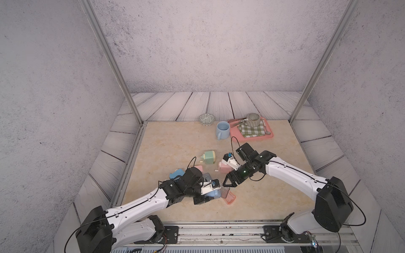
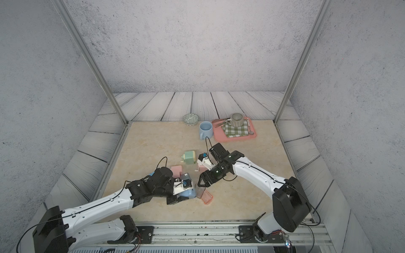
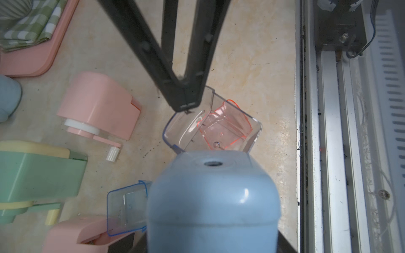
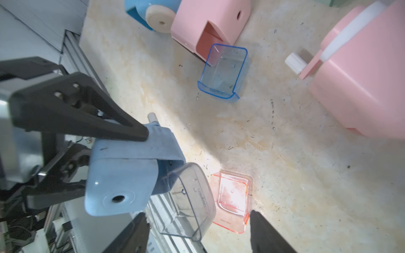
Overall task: Put the tray back into the pencil sharpener
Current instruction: Close the container of the pencil sharpener.
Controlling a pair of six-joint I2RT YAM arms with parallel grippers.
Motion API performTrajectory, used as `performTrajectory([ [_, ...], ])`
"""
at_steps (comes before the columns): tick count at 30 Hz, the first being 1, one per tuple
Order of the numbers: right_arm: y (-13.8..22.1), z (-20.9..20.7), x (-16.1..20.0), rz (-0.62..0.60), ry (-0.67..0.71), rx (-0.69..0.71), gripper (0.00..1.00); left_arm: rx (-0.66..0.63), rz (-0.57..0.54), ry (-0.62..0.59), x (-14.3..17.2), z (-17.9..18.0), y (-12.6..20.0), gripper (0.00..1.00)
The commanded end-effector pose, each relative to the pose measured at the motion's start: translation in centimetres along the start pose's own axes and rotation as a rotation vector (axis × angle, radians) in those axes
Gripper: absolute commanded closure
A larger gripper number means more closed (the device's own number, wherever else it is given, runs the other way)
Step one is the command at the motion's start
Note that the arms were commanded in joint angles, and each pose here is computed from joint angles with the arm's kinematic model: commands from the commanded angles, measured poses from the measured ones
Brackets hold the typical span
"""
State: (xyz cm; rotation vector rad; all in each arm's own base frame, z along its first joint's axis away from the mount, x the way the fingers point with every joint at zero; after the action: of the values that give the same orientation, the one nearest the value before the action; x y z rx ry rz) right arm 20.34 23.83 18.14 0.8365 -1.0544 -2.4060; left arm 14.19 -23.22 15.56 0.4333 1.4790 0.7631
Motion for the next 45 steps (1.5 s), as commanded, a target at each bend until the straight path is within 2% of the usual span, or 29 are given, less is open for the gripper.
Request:
performTrajectory([
  [1, 1.4, 0.5, 0.3, -0.031, -0.099, -0.148, 0.18, -0.008, -0.072, -0.055, -1.1, 0.0, 0.6, 0.8],
  [6, 0.4, -0.2, 0.9, 0.032, -0.144, -0.218, 0.16, -0.006, -0.109, -0.083, -1.6, -0.2, 0.8, 0.8],
  [11, 0.0, 0.1, 0.8, 0.044, -0.137, -0.288, 0.15, 0.004, -0.102, -0.082, -1.7, -0.1, 0.7, 0.8],
  [25, -1.4, -0.3, 1.4, 0.109, -0.148, -0.303, 0.15, 0.004, -0.123, -0.089, -2.5, 0.1, 0.6, 0.8],
  [45, -2.2, 0.4, 1.1, 0.12, -0.144, -0.359, 0.4, -0.016, -0.12, -0.075, -2.8, 0.6, 0.4, 0.8],
])
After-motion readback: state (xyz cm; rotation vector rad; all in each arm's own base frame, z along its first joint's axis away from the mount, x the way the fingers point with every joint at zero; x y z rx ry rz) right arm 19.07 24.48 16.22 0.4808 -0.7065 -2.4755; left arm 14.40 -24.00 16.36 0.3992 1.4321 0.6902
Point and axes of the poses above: each gripper's point midway between its finger pads, its own y axis back along the fingers, its own z axis along the line the jaws close on, x = y × z, the point moved 5 cm from there along y, back along the fingers, and after that the axes turned 4 degrees about y, right-handed, at the moved point
